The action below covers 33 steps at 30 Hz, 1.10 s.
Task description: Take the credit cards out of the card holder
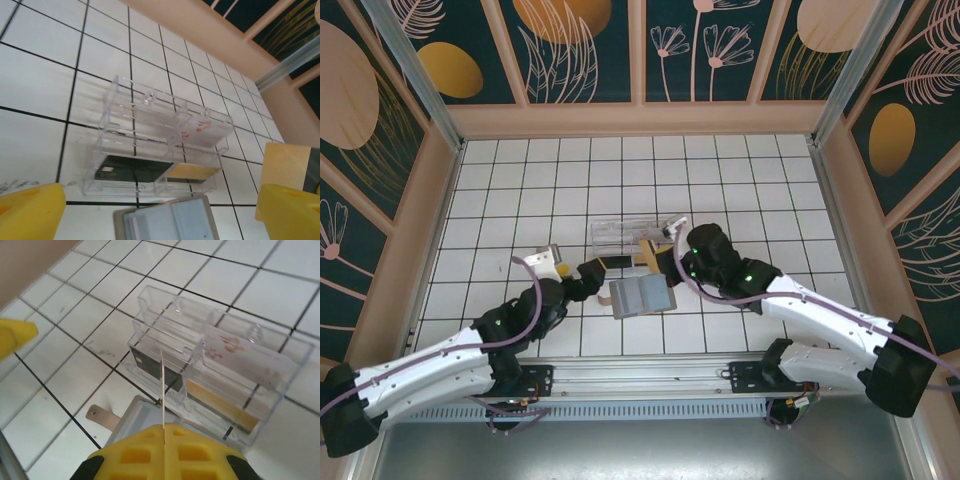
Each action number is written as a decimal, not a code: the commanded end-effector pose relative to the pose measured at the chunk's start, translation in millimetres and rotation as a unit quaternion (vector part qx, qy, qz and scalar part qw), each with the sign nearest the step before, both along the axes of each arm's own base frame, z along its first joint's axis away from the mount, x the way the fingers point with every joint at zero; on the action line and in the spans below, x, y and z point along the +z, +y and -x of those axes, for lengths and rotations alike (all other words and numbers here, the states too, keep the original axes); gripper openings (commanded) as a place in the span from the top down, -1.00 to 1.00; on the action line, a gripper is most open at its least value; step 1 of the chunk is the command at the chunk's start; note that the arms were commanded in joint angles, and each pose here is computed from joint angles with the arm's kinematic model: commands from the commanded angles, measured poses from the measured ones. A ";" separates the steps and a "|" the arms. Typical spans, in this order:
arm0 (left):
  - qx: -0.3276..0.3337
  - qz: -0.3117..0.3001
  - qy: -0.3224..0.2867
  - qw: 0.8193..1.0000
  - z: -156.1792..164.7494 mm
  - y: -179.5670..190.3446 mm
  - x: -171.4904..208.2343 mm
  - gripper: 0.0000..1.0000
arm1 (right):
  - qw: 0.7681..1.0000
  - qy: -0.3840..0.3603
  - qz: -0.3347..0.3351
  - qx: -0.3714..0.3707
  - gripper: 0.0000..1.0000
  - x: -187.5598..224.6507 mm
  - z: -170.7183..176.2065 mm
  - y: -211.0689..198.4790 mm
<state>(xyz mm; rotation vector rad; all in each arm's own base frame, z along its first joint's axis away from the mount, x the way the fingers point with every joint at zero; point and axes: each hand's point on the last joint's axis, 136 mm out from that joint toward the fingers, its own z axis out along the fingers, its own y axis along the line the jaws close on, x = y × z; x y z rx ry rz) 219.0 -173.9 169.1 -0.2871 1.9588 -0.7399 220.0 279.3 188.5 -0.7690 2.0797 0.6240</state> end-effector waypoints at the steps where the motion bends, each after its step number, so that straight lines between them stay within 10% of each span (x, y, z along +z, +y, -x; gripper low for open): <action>1: 0.031 -0.011 -0.025 0.999 -1.2 19.3 -2.5 -0.97 | 0.983 -0.109 0.136 0.057 1.00 -8.3 -8.7 -1.8; 12: 0.025 -0.014 -0.040 0.999 8.0 33.2 -13.9 -0.97 | 0.858 -0.198 0.435 0.189 1.00 -79.6 -34.8 -1.2; 33: 0.038 -0.013 -0.044 0.998 11.1 44.6 -21.9 -0.97 | 0.845 -0.176 0.436 0.253 1.00 -104.6 -32.3 23.8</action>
